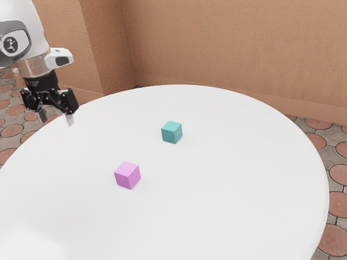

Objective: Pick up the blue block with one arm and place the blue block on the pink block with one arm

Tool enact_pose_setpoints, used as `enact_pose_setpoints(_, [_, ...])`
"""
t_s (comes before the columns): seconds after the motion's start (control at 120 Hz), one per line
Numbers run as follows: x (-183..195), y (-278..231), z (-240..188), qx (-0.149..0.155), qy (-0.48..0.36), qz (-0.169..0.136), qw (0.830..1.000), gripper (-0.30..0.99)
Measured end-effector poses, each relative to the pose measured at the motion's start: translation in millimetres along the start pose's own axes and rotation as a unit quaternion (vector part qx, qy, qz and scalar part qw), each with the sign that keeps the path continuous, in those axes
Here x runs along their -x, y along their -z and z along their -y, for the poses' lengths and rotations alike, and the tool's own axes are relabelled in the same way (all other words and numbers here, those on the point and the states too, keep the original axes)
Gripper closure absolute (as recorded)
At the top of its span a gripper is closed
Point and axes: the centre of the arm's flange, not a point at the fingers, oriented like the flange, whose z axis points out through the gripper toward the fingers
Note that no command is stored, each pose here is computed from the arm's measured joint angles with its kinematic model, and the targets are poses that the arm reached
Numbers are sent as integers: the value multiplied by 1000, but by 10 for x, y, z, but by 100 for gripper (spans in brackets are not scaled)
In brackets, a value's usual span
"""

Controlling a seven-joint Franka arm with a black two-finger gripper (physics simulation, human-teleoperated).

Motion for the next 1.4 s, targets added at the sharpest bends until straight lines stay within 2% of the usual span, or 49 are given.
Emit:
enact_pose_setpoints(0.067, [-634, -125, -56, -12, 12, 1, 1000, 2])
enact_pose_setpoints(0.117, [-1222, -219, -123, -19, 19, -8, 1000, 2])
enact_pose_setpoints(0.192, [-1898, -375, -302, -23, 19, -26, 999, 2])
enact_pose_setpoints(0.258, [-2265, -496, -487, -21, 12, -40, 999, 2])
enact_pose_setpoints(0.45, [-2890, -864, -875, -13, -25, -67, 997, 3])
enact_pose_setpoints(0.583, [-3149, -1301, -1052, -2, -52, -65, 997, 3])
enact_pose_setpoints(0.792, [-3350, -2025, -1115, 11, -88, -59, 994, 3])
enact_pose_setpoints(0.942, [-3409, -2175, -1252, 23, -116, -90, 989, 3])
enact_pose_setpoints(1.033, [-3434, -2441, -1317, 41, -127, -91, 987, 3])
enact_pose_setpoints(1.158, [-3468, -2621, -1277, 44, -135, -95, 985, 4])
enact_pose_setpoints(1.4, [-3486, -2606, -1366, 54, -157, -116, 979, 4])
